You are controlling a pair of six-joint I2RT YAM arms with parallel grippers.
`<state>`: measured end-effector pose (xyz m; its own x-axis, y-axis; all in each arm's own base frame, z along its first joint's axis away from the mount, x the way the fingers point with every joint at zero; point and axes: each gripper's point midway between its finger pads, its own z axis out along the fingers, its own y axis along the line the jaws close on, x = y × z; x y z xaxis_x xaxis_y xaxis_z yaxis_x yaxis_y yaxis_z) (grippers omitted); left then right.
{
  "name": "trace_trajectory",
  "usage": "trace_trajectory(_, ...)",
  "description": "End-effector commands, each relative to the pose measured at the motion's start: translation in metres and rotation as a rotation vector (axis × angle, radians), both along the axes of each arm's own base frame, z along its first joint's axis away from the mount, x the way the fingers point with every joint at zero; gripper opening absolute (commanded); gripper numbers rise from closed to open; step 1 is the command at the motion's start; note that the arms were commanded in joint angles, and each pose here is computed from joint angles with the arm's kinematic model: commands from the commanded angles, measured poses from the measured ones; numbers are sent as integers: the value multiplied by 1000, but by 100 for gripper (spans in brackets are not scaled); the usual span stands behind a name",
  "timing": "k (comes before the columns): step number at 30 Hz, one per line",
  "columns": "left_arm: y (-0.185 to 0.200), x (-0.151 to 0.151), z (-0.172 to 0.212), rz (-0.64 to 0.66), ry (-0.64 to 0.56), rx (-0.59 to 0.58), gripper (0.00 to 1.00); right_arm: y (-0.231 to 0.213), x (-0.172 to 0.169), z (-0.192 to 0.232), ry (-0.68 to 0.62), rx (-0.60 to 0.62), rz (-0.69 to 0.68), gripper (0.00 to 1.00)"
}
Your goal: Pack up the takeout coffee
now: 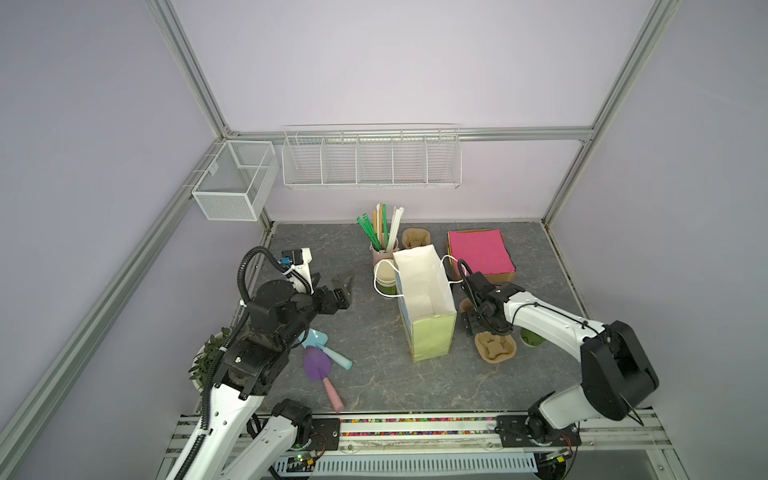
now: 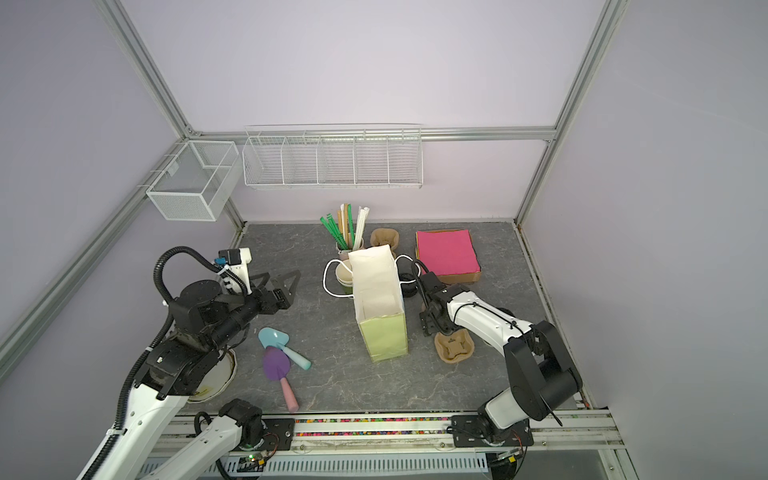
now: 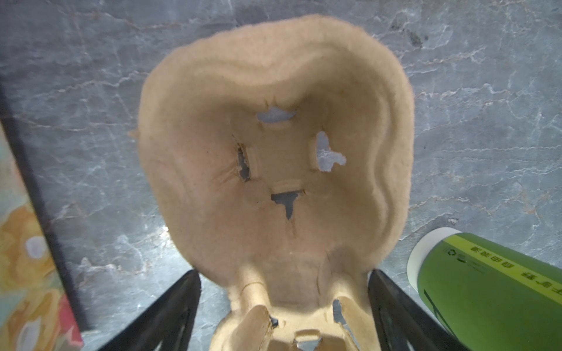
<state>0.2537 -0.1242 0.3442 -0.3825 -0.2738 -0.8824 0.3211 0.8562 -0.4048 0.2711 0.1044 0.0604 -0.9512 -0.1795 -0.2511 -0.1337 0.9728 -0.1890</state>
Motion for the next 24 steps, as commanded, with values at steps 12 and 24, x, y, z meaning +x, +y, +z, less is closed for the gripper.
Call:
trace_trajectory(12,0,1,-2,-3,-4,10,99,-3,-9,-10,44,76,-56,89)
trace_trajectory(24,-1,3,-4,-5,0,13,99,-5,3,6,-1,156,-120,89)
